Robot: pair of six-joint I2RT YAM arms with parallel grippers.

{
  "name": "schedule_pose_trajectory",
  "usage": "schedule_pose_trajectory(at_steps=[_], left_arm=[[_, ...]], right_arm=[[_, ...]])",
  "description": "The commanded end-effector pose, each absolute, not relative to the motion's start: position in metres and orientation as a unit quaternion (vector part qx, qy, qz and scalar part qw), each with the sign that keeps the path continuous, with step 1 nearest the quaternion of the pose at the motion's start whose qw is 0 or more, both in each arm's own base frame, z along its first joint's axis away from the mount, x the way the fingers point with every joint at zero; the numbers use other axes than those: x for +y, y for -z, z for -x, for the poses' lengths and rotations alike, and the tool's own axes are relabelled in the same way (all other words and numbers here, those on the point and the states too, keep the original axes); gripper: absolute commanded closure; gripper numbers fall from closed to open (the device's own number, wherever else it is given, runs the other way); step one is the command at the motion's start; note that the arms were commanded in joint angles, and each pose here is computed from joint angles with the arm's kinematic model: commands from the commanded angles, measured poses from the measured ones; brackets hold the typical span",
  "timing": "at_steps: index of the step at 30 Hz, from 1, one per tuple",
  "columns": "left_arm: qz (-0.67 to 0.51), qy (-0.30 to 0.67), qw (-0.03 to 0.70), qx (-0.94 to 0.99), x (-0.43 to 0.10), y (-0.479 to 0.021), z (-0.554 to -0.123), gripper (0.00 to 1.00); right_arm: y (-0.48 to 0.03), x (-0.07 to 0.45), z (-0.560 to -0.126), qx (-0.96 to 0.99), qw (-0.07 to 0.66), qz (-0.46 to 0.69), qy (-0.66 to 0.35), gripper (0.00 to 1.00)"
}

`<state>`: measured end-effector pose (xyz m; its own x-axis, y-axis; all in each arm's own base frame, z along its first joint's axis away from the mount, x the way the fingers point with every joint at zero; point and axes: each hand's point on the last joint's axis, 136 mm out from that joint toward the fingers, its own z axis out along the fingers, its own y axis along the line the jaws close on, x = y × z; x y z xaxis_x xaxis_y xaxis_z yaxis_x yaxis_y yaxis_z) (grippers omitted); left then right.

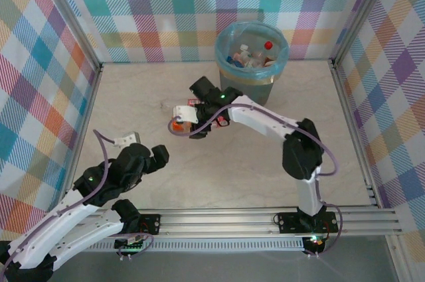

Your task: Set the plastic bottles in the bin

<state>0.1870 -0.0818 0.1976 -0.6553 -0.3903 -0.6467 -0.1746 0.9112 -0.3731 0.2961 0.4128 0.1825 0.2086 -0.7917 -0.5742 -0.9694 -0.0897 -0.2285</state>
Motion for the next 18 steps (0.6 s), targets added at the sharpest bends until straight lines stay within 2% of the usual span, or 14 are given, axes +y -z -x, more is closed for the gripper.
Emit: schedule_pose_trajectory(at_steps=[1,7,12,15,18], left_arm=[[0.134,0.142,0.448,0.873,-0.082,-0.252,-0.204,0.00],[0.063,0.141,0.528,0.835,-0.108,-0.355,-0.238,0.00],[0.016,0.156,0.569,0.807,-0.148,-0.422,-0.271,0.00],[0.000,0.180,0.572,0.800,-0.173,-0.437,-0.287,0.00],[-0.008,0.202,0.565,0.800,-0.194,-0.438,-0.298,0.00]], right_arm=[[-0.292,0.415,-0.282,0.594,0.382,0.672,-0.222,0.48],[-0.422,0.393,-0.305,0.577,0.524,0.576,-0.247,0.51],[-0.524,0.347,-0.342,0.550,0.648,0.455,-0.265,0.53],[-0.556,0.313,-0.372,0.540,0.694,0.379,-0.288,0.54],[-0.565,0.283,-0.409,0.543,0.716,0.303,-0.318,0.54]])
